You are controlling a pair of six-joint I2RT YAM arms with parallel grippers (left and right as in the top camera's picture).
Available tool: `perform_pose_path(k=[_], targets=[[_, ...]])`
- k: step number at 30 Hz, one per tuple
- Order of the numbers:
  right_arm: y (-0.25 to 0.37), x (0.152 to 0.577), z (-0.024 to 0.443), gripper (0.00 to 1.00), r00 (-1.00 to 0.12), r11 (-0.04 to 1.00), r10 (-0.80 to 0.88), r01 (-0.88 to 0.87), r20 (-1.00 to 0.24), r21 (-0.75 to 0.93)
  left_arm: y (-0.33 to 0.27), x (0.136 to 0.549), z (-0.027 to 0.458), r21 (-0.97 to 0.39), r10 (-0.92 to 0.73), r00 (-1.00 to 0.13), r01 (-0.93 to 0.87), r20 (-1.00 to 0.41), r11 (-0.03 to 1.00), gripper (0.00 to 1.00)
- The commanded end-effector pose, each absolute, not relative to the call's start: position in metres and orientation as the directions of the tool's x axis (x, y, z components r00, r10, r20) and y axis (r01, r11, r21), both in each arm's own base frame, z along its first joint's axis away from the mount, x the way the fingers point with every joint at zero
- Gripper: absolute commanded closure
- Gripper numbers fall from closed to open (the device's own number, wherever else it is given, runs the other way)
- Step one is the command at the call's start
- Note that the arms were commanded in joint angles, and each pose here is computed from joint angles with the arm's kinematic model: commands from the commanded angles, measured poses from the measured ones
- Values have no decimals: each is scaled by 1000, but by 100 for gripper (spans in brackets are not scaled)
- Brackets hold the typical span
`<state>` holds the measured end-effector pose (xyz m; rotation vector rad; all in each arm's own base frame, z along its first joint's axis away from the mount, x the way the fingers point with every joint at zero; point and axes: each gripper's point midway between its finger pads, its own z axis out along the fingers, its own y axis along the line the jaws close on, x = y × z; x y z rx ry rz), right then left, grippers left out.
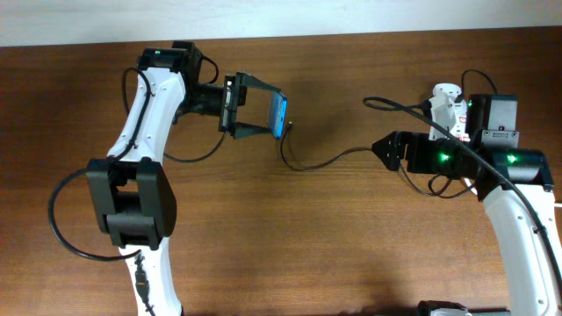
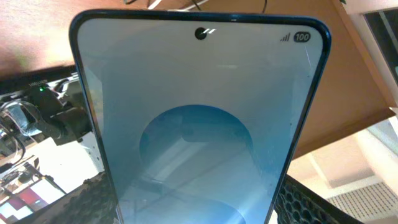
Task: Plug charger to phone and switch on socket
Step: 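Lift the phone with the left gripper and tilt it upright, then reach the right gripper to the cable end and grasp the USB-C plug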
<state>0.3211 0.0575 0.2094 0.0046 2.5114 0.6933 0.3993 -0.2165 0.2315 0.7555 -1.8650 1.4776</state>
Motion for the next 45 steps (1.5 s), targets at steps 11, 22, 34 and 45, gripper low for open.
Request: perform_pose_path(k=[11,22,34,45], targets=[[152,365,216,10,-871,737,269,-89,-412,670,-180,416,158,-340,-529,-494,-866,690,365,100],[252,395,176,29,-901,623,339,-1,-272,782,-162,422,125,-197,-755,-407,-913,514,358,100],[290,392,144,56,-900,673,320,-4,-297,739,-193,412,134,-215,-686,-433,-898,584,384,100],[291,393,140,96,-903,673,317,-2,-291,740,-194,411,134,-215,-684,-436,-896,584,388,69]])
